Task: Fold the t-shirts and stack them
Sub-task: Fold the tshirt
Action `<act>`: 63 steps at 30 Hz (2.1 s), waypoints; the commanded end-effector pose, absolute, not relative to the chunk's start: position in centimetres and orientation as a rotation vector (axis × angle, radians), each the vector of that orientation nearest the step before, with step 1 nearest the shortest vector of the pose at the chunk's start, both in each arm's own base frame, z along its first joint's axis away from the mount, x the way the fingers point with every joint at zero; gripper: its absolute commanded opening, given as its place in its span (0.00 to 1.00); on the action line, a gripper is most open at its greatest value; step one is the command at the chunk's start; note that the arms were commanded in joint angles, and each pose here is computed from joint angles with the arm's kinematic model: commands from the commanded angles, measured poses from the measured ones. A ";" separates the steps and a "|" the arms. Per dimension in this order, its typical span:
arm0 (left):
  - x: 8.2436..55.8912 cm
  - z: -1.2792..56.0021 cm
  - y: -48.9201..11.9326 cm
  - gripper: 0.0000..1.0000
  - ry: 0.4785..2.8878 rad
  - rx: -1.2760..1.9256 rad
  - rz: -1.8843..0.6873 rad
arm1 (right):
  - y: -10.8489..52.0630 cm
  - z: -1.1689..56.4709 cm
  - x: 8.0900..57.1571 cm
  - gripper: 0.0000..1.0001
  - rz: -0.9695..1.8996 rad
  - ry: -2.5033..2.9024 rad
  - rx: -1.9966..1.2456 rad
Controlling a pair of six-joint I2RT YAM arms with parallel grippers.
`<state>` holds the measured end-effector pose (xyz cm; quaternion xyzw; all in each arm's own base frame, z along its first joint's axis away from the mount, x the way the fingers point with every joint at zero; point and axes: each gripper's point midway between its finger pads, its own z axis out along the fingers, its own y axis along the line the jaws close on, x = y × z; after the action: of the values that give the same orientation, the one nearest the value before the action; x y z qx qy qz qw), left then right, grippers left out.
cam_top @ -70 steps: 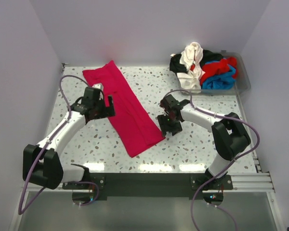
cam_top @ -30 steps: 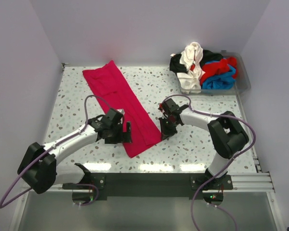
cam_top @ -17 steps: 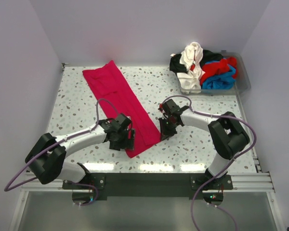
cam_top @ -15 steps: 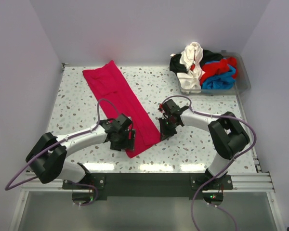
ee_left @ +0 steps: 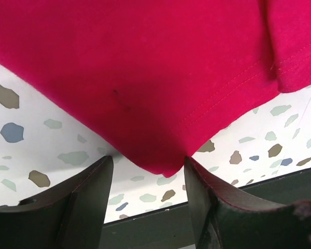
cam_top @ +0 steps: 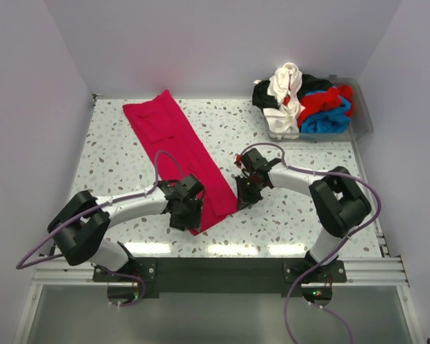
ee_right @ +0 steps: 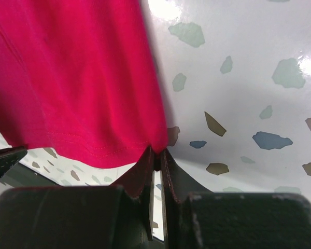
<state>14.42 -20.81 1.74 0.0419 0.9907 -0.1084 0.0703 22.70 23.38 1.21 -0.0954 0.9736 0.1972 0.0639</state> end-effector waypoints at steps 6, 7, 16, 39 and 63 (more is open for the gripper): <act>14.7 1.5 -21.2 0.37 2.984 0.110 -0.292 | 22.1 -1.4 20.8 0.04 0.515 3.025 -0.309; 14.7 1.5 -21.2 0.35 2.982 0.114 -0.288 | 22.0 -1.3 20.8 0.04 0.512 3.025 -0.316; 14.2 2.2 -20.4 0.00 2.993 0.129 -0.260 | 20.3 0.6 20.3 0.00 0.403 3.041 -0.353; 13.0 9.2 -22.4 0.00 2.941 0.099 -0.574 | 21.6 7.4 21.2 0.00 0.292 3.047 -0.367; 28.8 10.0 -16.3 0.00 2.710 -0.247 -0.532 | 30.0 7.7 38.7 0.00 0.330 2.859 -0.349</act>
<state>25.37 -15.96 8.30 -0.1084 0.9697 -0.1706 0.1371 37.36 30.24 7.36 -0.1128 0.9799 0.1173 0.1154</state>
